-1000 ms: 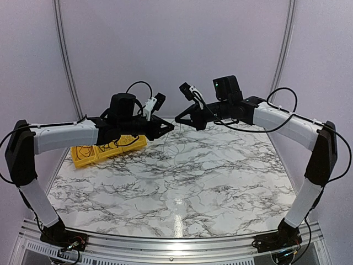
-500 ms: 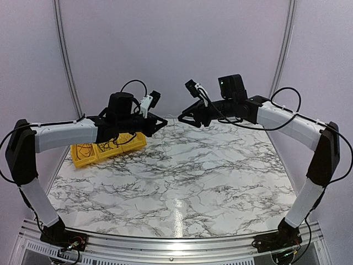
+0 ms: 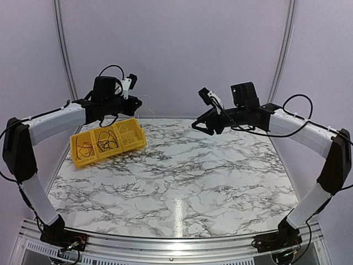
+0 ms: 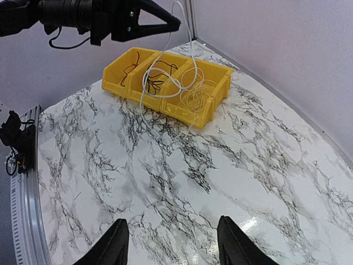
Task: Untangle the cables
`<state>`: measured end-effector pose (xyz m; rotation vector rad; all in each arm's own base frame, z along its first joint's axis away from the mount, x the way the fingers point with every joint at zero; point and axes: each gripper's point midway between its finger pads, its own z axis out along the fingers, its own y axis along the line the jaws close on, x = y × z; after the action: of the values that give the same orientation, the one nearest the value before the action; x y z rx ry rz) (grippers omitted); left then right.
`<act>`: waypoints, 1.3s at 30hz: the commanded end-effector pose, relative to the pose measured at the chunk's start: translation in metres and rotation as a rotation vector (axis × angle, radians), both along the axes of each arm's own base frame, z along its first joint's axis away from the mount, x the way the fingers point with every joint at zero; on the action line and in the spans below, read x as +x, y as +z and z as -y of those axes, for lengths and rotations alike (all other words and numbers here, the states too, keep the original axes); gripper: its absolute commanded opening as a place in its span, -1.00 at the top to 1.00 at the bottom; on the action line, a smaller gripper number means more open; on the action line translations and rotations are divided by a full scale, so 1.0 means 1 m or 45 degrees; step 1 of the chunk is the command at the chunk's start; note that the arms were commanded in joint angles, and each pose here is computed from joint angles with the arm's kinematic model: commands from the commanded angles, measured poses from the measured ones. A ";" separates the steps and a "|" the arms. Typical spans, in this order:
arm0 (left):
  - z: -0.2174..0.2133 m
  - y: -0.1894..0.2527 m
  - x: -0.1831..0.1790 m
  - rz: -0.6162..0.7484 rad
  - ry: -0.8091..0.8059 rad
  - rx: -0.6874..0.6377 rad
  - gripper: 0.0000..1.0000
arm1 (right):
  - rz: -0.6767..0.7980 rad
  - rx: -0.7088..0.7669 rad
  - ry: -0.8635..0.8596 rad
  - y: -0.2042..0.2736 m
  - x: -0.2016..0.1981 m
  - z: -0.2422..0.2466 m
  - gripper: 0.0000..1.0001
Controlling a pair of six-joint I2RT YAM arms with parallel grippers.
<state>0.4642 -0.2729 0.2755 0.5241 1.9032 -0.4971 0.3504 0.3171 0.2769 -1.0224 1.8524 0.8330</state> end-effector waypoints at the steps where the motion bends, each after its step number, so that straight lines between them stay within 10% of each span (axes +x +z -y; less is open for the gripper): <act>1: -0.032 0.004 0.024 -0.019 0.139 0.073 1.00 | 0.075 -0.019 -0.023 0.011 -0.004 0.008 -0.11; 33: -0.162 -0.099 0.117 -0.125 0.819 0.520 1.00 | 0.106 -0.159 -0.065 -0.017 -0.029 0.038 -0.14; 39: -0.146 -0.115 0.115 -0.175 0.691 0.492 1.00 | 0.104 -0.163 -0.062 -0.020 -0.029 0.038 -0.14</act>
<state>0.5770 -0.1236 0.1682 0.1697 2.1536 0.2210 0.3242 0.2817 0.2519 -1.0638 1.8927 0.6613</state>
